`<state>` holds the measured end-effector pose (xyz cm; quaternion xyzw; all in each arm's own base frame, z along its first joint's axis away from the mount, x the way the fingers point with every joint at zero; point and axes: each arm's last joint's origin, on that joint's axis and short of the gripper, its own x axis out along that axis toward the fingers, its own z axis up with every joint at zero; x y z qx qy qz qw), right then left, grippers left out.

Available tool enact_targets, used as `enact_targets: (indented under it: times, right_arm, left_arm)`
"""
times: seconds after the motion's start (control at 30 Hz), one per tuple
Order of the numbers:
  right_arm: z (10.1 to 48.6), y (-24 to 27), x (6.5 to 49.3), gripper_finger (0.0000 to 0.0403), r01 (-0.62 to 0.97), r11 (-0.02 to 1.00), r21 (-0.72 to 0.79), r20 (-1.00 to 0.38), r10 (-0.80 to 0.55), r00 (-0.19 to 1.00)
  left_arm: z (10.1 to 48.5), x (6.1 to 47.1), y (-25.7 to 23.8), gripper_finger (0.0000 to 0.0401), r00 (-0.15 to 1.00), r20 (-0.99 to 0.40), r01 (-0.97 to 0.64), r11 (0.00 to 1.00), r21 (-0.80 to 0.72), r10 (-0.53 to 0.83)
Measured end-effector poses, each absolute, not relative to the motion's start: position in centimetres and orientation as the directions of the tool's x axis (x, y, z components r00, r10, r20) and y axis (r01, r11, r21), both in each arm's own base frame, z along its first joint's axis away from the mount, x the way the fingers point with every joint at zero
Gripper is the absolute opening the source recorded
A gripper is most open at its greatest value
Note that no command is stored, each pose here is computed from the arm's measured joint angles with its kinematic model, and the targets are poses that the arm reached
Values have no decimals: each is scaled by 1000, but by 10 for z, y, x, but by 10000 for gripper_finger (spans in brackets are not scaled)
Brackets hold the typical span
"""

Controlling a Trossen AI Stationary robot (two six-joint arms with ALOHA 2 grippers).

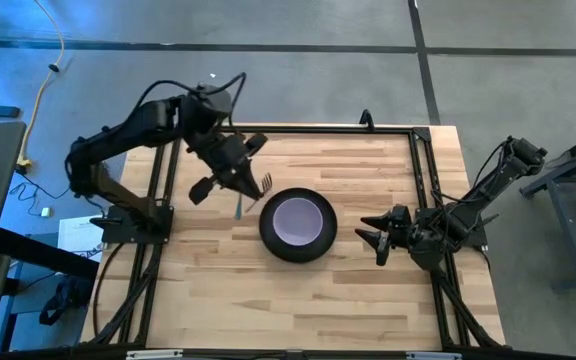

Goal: Set table place
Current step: Move the fork to the left side of the black plate

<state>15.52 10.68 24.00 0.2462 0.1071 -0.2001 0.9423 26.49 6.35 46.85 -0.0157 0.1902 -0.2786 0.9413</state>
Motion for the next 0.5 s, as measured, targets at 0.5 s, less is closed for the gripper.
enact_targets:
  times: [0.5]
  right_arm:
    - [239, 107, 155, 204, 429, 806, 408, -307, -321, 896]
  left_arm:
    - [422, 218, 56, 0, 894, -435, 5, 974, -226, -105]
